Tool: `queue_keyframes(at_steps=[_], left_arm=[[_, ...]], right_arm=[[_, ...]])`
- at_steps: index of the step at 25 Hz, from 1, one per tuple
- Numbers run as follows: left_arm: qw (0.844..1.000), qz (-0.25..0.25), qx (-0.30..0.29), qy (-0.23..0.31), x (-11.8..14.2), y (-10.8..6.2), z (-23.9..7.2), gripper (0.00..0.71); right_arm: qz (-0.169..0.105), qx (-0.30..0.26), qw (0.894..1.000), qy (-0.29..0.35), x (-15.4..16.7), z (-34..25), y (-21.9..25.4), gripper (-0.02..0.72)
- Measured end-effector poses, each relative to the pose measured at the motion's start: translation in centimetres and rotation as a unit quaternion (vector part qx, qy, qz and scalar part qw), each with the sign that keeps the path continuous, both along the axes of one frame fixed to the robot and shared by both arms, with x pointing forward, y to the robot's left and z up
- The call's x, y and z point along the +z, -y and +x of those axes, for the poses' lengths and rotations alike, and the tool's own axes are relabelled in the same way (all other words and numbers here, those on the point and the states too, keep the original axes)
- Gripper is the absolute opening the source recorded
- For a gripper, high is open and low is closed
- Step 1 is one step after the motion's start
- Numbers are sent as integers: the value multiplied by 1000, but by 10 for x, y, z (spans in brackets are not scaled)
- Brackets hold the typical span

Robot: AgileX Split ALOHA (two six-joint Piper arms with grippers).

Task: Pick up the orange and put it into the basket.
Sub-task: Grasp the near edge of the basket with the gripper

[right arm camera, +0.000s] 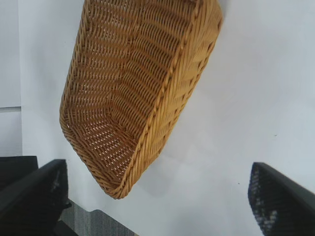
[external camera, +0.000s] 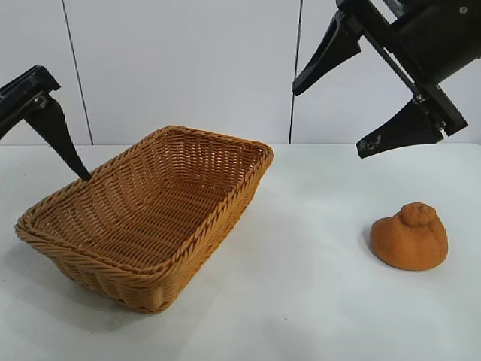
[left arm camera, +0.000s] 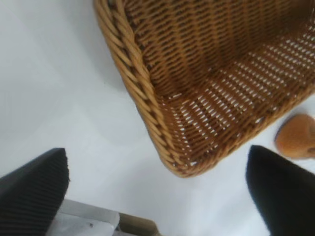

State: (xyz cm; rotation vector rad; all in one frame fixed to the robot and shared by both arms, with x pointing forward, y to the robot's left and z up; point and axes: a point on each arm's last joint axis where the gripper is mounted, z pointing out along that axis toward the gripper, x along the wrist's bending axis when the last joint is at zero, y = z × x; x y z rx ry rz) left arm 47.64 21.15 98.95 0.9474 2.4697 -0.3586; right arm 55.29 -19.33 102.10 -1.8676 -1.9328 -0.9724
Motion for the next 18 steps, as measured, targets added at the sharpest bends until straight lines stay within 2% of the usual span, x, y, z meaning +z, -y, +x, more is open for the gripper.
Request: queue_keyframes(at_steps=[7, 12, 14, 18], left_arm=[[1000, 3, 12, -2, -4, -1, -2, 693], [999, -1, 11, 36, -1, 18, -2, 693], [999, 5, 24, 49, -2, 21, 1, 693], [999, 34, 38, 14, -20, 20, 5, 693]], right_arm=[[-1, 0, 1000, 0, 0, 0, 0, 683], [0, -3, 1000, -2, 0, 0, 0, 683], [0, -5, 1000, -2, 0, 0, 0, 683], [1, -6, 1000, -3, 0, 0, 0, 683]])
